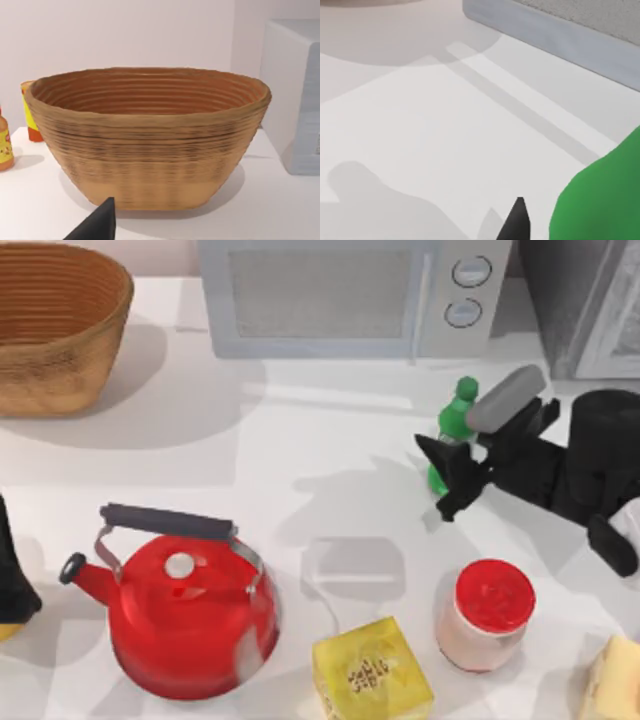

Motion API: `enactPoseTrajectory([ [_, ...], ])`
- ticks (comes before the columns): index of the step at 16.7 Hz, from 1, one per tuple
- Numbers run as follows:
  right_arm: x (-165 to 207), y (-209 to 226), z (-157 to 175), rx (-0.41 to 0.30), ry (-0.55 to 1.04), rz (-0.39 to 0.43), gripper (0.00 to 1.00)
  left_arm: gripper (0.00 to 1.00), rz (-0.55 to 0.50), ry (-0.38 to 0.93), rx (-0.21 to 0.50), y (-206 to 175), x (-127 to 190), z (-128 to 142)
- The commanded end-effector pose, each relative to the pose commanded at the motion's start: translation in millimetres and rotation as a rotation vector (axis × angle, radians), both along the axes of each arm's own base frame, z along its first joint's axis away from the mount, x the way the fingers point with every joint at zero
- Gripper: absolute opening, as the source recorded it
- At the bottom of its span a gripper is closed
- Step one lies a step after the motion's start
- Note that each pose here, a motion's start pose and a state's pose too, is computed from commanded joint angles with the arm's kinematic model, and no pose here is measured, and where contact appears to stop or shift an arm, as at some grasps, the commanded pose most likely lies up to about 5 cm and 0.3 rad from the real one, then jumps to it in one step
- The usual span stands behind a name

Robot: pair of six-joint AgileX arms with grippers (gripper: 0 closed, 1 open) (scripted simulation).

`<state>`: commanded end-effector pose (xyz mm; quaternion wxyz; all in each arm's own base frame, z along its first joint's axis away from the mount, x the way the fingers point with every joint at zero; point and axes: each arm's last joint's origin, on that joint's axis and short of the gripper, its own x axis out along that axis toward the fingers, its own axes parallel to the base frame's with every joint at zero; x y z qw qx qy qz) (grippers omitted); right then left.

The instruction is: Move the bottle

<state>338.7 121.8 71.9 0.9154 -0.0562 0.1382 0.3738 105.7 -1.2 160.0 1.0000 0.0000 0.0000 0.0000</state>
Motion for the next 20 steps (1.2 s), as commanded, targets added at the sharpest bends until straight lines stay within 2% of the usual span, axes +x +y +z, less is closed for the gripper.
enactPoseTrajectory([
  [4, -1, -6, 0, -0.002, 0.006, -0.016, 0.0, 1.0, 0.0, 0.0, 0.0, 0, 0, 0],
  [6, -3, -28, 3, -0.008, 0.019, -0.075, 0.0, 1.0, 0.0, 0.0, 0.0, 0, 0, 0],
  [8, -7, -63, 10, -0.012, 0.026, -0.184, 0.0, 1.0, 0.0, 0.0, 0.0, 0, 0, 0],
  [10, -16, -109, 20, -0.01, 0.022, -0.335, 0.0, 1.0, 0.0, 0.0, 0.0, 0, 0, 0],
  [13, -43, -176, 37, -0.004, 0.007, -0.575, 0.0, 1.0, 0.0, 0.0, 0.0, 0, 0, 0],
  [15, -64, -203, 44, -0.001, 0.0, -0.69, 0.0, 1.0, 0.0, 0.0, 0.0, 0, 0, 0],
  [17, -81, -216, 48, 0.001, -0.001, -0.758, 0.0, 1.0, 0.0, 0.0, 0.0, 0, 0, 0],
  [20, -87, -220, 49, 0.002, -0.001, -0.779, 0.0, 1.0, 0.0, 0.0, 0.0, 0, 0, 0],
])
